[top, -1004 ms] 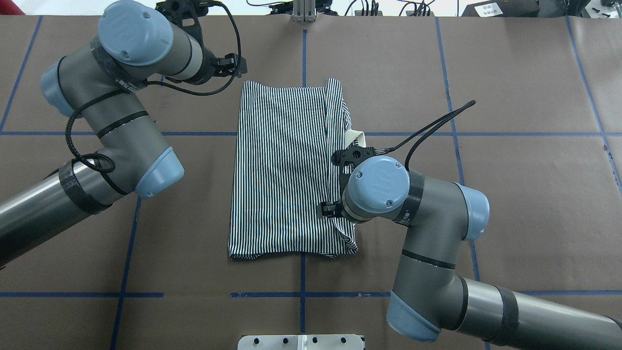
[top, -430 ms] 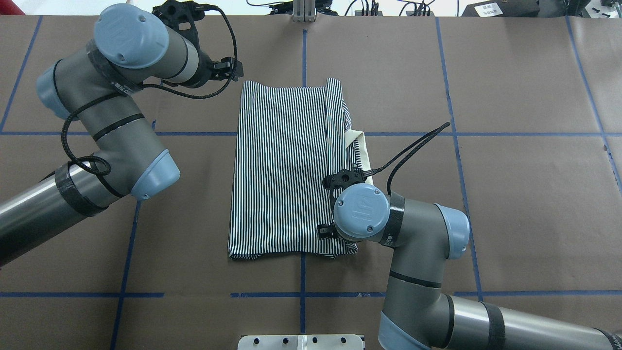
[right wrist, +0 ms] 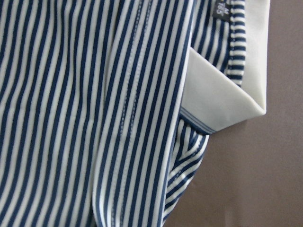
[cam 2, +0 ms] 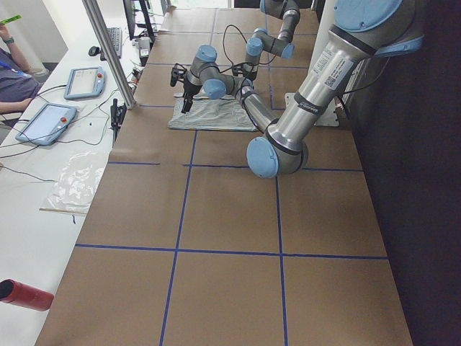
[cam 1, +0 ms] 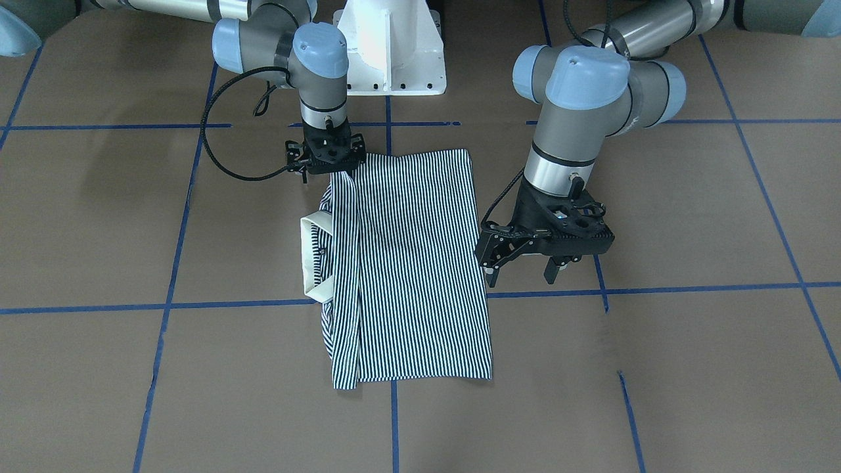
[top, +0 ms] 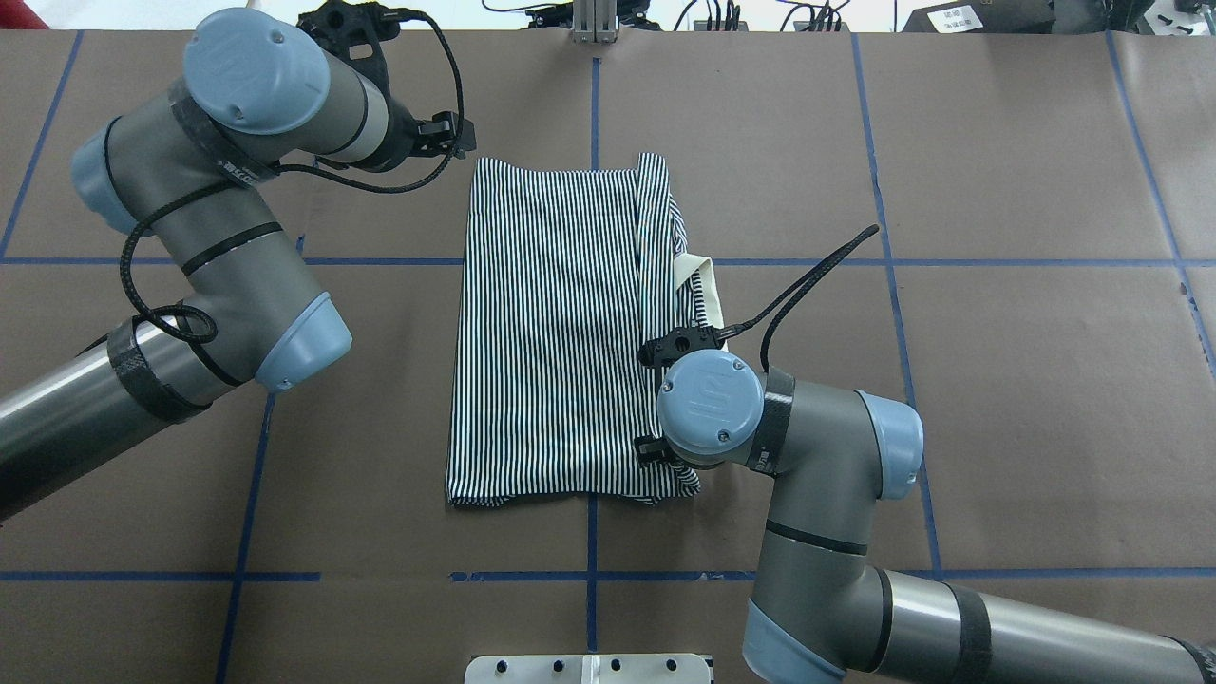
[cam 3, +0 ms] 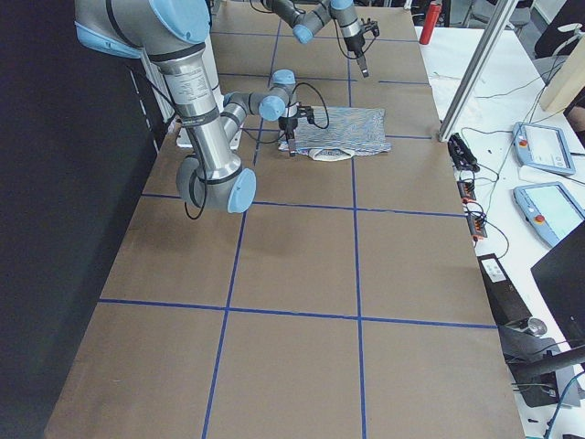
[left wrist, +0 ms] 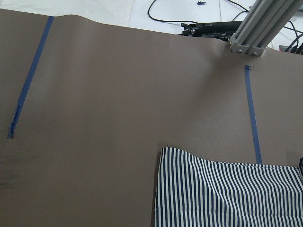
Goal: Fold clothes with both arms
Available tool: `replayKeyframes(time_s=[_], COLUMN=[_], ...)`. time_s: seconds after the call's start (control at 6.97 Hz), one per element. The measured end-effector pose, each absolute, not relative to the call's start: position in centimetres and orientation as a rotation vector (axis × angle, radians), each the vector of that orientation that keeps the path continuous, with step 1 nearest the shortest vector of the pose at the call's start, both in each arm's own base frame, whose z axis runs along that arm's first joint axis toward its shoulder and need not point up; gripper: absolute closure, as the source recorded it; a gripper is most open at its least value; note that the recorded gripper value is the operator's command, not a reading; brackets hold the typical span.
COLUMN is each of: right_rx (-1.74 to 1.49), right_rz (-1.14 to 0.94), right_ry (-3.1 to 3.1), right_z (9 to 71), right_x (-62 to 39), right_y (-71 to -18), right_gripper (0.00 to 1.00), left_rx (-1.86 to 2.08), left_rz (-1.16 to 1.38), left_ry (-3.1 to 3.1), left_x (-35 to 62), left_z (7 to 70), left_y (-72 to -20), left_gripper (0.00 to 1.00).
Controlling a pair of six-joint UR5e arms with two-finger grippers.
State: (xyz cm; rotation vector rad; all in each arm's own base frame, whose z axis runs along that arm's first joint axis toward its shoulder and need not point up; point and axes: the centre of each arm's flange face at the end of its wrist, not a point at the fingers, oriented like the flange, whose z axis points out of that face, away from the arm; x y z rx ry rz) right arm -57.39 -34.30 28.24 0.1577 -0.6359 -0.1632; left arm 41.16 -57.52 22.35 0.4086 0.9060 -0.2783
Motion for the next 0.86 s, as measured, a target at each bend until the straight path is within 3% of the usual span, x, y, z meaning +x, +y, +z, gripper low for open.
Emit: replayKeyframes(time_s=[0.57,0.86], right_rx=[0.152,0.198], right_rz=[-0.201,-0.186], right_ry=[-0.560,-0.614], right_z=[32.0,28.0], right_x=[-48.8,-48.4], right_y=[-32.9,-34.4], right_gripper=[0.05,0.10], left_rx=[0.408,0.410], left_rz=[-0.282,-0.278], left_ry=[0.913,0.909], left_x=[41.3,41.3], left_z=[22.2,22.4], left_y=[-57.4,-57.4], left_gripper=[0.00,0.00])
